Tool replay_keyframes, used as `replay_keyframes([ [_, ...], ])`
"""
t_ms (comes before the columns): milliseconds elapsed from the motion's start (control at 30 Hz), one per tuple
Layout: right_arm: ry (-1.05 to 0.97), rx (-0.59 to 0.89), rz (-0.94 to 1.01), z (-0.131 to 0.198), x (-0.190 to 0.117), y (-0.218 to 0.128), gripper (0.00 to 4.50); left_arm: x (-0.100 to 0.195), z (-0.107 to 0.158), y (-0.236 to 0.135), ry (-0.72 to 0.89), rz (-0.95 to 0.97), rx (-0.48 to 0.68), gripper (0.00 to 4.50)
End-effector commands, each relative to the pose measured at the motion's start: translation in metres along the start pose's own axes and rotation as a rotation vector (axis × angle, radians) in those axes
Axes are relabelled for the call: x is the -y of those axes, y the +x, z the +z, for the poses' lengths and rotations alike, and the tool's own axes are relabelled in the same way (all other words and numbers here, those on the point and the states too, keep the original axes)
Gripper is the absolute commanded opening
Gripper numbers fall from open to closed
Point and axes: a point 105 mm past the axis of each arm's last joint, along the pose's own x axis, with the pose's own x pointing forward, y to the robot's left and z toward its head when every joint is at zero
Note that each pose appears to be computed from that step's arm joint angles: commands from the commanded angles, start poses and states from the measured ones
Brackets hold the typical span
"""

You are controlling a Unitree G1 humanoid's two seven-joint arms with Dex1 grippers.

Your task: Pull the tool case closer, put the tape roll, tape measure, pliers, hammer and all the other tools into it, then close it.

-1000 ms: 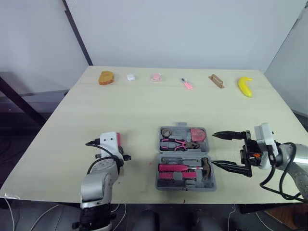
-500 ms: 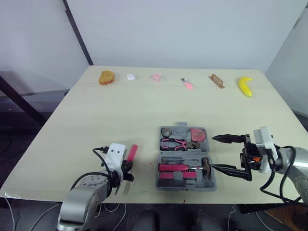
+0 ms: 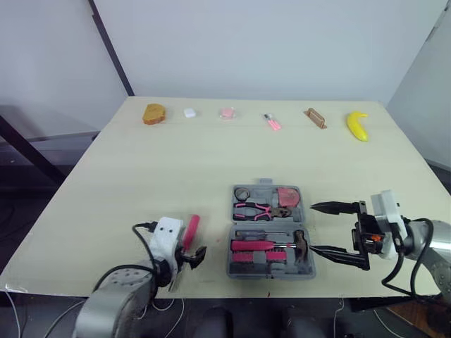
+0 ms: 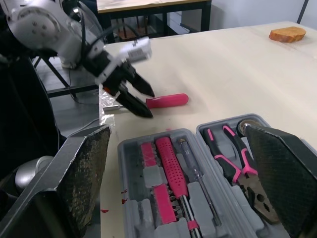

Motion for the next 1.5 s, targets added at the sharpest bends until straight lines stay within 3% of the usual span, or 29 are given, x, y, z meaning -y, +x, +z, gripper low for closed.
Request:
replay_keyframes([
  [33, -0.052, 0.026, -0.005, 0.008, -0.002, 0.002, 4.50, 0.003, 0.026, -0.024, 0.125, -0.167, 0.070, 4.45],
  [200, -0.056, 0.039, -0.016, 0.009, -0.002, 0.003, 4.50, -0.001, 0.049, -0.051, 0.372, -0.507, 0.137, 4.45],
  [367, -0.056, 0.043, -0.018, 0.017, -0.010, 0.000, 4.50, -0.029, 0.068, -0.057, 0.544, -0.737, 0.037, 4.45],
  [467, -0.050, 0.032, -0.028, 0.018, -0.017, -0.002, 4.50, -0.037, 0.072, -0.056, 0.793, -0.895, -0.038, 4.45],
  [633, -0.049, 0.026, -0.068, 0.018, -0.019, -0.004, 4.50, -0.045, 0.071, -0.035, 1.190, -0.994, -0.143, 4.45],
  [767, -0.048, 0.023, -0.087, 0.018, -0.022, -0.004, 4.50, -0.037, 0.074, -0.009, 1.537, -1.082, -0.144, 4.45],
  [967, -0.050, 0.019, -0.109, 0.019, -0.025, -0.005, 4.50, -0.020, 0.078, 0.016, 1.889, -1.214, -0.147, 4.45],
  [1400, -0.055, 0.016, -0.126, 0.020, -0.026, -0.005, 4.50, -0.007, 0.069, 0.042, 2.206, -1.301, -0.173, 4.45],
  [1500, -0.054, 0.015, -0.129, 0.020, -0.028, -0.005, 4.50, -0.008, 0.062, 0.046, 2.222, -1.303, -0.201, 3.58],
])
